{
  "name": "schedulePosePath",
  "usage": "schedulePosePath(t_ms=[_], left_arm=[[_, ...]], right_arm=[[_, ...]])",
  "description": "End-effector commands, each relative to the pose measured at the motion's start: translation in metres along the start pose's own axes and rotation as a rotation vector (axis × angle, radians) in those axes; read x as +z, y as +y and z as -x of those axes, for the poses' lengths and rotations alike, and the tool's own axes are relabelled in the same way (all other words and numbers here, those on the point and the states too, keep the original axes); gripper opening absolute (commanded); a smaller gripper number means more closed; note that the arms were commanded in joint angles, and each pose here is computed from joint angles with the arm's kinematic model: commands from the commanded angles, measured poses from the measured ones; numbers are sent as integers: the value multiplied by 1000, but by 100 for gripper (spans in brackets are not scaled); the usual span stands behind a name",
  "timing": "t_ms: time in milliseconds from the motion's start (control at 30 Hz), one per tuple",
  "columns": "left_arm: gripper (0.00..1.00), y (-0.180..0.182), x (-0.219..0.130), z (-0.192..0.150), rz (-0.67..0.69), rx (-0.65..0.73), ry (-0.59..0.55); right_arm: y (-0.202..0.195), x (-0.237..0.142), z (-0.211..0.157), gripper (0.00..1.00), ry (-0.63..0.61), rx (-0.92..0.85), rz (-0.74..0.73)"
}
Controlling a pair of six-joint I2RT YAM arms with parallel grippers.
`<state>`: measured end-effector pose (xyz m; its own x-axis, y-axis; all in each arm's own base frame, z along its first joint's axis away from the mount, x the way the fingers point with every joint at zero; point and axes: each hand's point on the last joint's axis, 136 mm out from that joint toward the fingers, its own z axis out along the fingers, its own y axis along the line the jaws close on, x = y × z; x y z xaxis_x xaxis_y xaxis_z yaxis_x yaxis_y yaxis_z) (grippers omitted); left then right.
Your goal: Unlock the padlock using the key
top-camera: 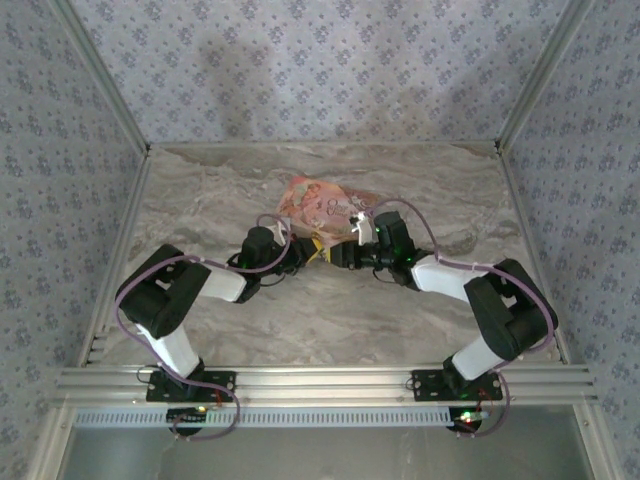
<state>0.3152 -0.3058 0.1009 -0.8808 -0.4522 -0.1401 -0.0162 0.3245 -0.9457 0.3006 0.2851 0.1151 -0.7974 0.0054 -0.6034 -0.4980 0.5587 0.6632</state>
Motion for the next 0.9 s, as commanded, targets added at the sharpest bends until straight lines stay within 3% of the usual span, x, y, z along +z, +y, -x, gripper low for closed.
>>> schedulePosePath(t_ms=[0, 167, 367, 867], left_arm=[[0, -24, 0, -6, -76, 24, 47], [0, -30, -1, -5, -91, 20, 43], [0, -36, -3, -3, -107, 27, 39], [0, -43, -7, -1, -122, 28, 30]], right_arm=[[6, 3, 21, 34, -46, -28, 7], [-1, 15, 14, 33, -15, -20, 4], [-10, 20, -2, 40, 13, -25, -52], [-23, 14, -16, 32, 10, -20, -130]])
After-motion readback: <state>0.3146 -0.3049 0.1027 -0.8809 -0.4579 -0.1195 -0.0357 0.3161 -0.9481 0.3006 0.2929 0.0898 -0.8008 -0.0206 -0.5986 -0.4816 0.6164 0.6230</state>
